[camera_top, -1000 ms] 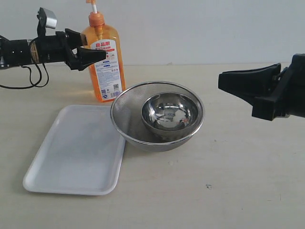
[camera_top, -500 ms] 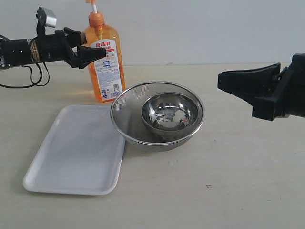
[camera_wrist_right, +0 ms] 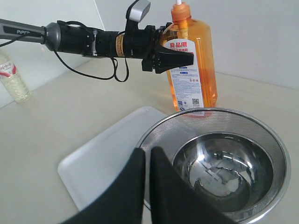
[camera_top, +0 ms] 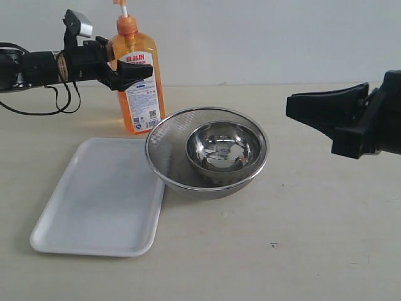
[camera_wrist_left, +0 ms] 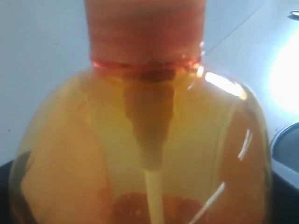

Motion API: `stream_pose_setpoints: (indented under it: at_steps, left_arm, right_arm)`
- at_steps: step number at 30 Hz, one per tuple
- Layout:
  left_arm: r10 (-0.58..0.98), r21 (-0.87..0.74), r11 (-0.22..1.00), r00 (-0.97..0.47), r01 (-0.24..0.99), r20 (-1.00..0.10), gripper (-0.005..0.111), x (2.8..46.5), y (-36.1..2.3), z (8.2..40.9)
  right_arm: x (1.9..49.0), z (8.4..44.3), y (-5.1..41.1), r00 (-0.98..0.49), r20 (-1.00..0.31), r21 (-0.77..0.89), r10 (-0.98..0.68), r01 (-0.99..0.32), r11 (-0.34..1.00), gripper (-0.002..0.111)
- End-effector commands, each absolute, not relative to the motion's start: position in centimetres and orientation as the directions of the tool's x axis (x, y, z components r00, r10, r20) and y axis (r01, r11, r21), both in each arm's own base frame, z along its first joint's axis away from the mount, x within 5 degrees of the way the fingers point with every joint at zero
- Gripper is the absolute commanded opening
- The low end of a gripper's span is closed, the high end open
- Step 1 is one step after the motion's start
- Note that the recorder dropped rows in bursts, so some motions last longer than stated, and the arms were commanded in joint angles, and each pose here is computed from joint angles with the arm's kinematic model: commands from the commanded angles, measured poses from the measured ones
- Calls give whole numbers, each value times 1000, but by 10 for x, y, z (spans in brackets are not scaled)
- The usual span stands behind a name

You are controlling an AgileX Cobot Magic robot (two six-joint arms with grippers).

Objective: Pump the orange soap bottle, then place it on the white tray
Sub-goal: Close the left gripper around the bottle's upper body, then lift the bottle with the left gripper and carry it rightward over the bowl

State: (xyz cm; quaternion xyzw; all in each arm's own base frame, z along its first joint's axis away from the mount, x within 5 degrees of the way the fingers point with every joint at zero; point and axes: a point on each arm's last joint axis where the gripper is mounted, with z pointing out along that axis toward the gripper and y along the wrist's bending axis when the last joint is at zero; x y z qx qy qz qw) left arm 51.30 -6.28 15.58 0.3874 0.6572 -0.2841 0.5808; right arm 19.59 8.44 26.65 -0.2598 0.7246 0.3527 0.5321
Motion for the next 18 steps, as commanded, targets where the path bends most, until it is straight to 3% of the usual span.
stream_pose_setpoints:
  at_steps: [1,5,7,12,18]
  left_arm:
    - [182,82,564,-27,822,-983,84,515,-68,157]
    - [182,79,570,-32,818,-983,74,516,-68,157]
    - [184,80,573,-33,816,-982,59,516,-67,157]
    - [163,67,593,-39,802,-986,9,518,-66,158]
    - [77,34,614,-17,788,-997,5,520,-64,170]
  right_arm:
    - [194,266,85,-295,-955,233,-2,-758,610,0]
    - [194,266,85,-295,-955,232,-4,-758,609,0]
    - [194,266,85,-295,-956,232,-4,-760,607,0]
    - [194,266,85,-291,-957,227,-8,-763,606,0]
    - [199,265,81,-293,-956,219,-3,-720,658,0]
